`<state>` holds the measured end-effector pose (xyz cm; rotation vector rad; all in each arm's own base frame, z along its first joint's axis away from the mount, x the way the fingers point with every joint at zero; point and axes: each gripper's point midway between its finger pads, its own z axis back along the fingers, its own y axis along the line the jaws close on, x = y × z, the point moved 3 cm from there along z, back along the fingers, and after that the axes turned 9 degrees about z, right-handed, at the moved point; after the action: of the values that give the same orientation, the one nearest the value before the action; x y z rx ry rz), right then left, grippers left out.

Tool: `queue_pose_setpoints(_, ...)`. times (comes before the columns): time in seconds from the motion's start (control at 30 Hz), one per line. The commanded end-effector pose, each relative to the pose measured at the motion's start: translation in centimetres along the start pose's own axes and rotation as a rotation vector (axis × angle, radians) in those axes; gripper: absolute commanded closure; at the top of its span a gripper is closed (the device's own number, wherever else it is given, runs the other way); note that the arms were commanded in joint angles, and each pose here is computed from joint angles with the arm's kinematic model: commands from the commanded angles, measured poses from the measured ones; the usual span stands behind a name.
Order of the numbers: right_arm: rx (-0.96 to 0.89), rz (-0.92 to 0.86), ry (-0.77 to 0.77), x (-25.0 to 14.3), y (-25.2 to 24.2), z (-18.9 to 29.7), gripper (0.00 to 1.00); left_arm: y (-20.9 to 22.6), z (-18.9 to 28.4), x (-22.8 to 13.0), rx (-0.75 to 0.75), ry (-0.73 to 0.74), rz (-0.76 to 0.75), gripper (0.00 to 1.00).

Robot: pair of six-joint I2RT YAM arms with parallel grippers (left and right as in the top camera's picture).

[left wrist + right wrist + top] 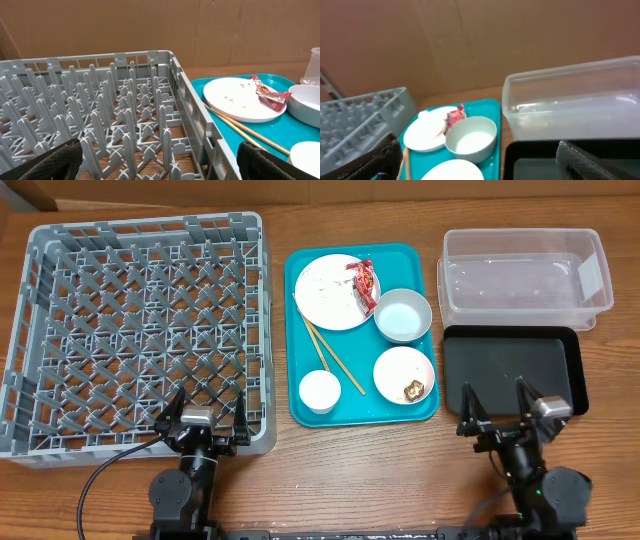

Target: Sort waste into correct bins and load items into the dishwasher

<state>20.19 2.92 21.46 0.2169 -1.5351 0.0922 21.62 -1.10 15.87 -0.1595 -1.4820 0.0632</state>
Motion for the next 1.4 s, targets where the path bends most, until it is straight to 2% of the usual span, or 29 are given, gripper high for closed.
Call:
queue_pose_setpoints(0.0,0.042,0.061,-0.051,4.7,1.1,1.1,0.00,0.2,0.0,-0.1,0.007,0.000,-0.008,0.00)
queue_pose_setpoints(0.13,0.072,0.075,-0.003,8.2,1.8,1.0,0.00,0.2,0.0,-0.1,0.007,0.000,-0.008,0.00)
queue_pose_setpoints(0.3,0.131,0.056,0.127,13.1,2.7,-1.2,0.00,0.2,0.0,-0.1,0.007,0.000,-0.008,0.00)
queue_pose_setpoints(0.5,0.148,-0.001,0.341,17.4,2.3,-7.4,0.00,0.2,0.0,-0.1,0.007,0.000,-0.008,0.00)
queue_pose_setpoints(0.63,0.182,-0.038,0.533,17.6,2.9,-12.9,0.00,0.2,0.0,-0.1,0.007,0.000,-0.008,0.00)
queue_pose_setpoints(0.73,0.232,-0.052,0.698,15.8,4.5,-17.0,0.00,0.2,0.0,-0.1,0.007,0.000,-0.008,0.00)
queue_pose_setpoints(0.87,0.304,-0.049,0.874,11.4,7.7,-22.2,0.00,0.2,0.0,-0.1,0.007,0.000,-0.008,0.00)
queue_pose_setpoints(1.03,0.392,-0.069,0.944,5.4,11.5,-27.0,0.00,0.2,0.0,-0.1,0.007,0.000,-0.008,0.00)
queue_pose_setpoints(1.13,0.532,-0.122,0.975,2.2,14.5,-28.5,0.00,0.2,0.0,-0.1,0.007,0.000,-0.008,0.00)
queue_pose_setpoints(1.27,0.457,-0.048,1.056,-3.4,15.5,-30.1,0.20,0.2,0.0,-0.1,0.007,0.000,-0.008,0.00)
queue_pose_setpoints(1.37,0.365,0.044,1.121,-7.1,15.8,-30.4,0.27,0.2,0.0,-0.1,0.007,0.000,-0.008,0.00)
